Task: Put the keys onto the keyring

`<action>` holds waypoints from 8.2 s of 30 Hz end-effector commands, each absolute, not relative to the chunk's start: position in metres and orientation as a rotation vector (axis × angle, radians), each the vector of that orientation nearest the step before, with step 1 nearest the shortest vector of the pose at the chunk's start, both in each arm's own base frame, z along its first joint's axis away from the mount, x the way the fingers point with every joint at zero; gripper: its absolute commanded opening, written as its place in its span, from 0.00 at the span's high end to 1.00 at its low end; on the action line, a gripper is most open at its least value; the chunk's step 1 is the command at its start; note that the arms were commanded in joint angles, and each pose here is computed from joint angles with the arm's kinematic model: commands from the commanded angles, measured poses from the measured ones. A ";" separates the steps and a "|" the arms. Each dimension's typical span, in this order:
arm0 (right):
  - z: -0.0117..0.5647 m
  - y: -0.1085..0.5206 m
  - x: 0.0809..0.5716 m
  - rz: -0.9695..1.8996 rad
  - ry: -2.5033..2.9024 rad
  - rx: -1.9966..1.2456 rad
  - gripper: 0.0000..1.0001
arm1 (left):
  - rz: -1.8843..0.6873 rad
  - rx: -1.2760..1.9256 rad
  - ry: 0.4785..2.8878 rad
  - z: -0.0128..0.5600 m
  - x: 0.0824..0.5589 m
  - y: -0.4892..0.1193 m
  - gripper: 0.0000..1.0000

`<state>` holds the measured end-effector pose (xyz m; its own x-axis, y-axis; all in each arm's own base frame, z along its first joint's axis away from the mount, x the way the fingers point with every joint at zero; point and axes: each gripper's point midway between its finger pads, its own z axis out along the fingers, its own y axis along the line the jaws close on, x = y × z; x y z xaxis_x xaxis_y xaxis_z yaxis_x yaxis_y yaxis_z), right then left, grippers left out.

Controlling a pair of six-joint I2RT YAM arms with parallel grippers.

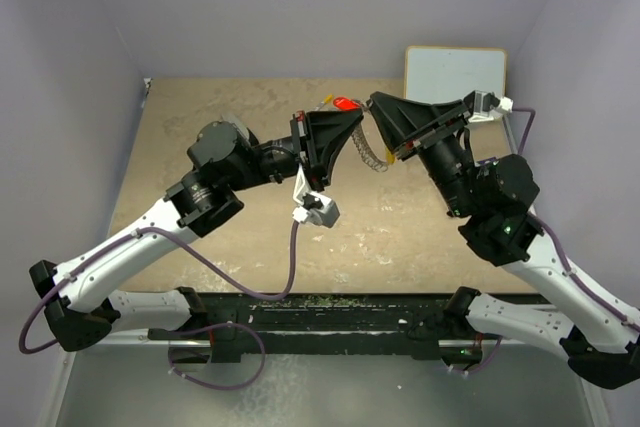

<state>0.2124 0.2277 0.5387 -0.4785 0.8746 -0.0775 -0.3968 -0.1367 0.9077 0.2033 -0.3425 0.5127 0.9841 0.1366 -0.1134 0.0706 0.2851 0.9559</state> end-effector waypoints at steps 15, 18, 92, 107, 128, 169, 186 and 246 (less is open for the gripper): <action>0.562 0.211 0.204 1.512 1.279 0.447 0.69 | -0.061 1.353 0.185 0.530 0.184 -0.340 0.97; 0.565 0.195 0.194 1.463 1.270 0.423 0.73 | -0.048 1.357 0.210 0.531 0.188 -0.337 0.97; 0.514 0.204 0.192 1.380 1.483 0.382 1.00 | -0.142 1.529 0.252 0.512 0.180 -0.341 0.97; 0.527 0.175 0.189 1.615 1.209 0.637 1.00 | -0.035 1.450 0.165 0.515 0.184 -0.340 0.97; 0.539 0.191 0.172 1.527 1.343 0.393 0.61 | -0.002 1.467 0.080 0.516 0.172 -0.334 0.97; 0.487 0.236 0.181 1.589 1.531 0.354 0.46 | 0.087 1.588 -0.072 0.493 0.159 -0.330 0.97; 0.487 0.232 0.174 1.618 1.546 0.377 0.46 | 0.128 1.606 -0.058 0.477 0.172 -0.330 0.97; 0.494 0.223 0.188 1.652 1.419 0.494 1.00 | 0.125 1.609 -0.098 0.472 0.167 -0.328 0.97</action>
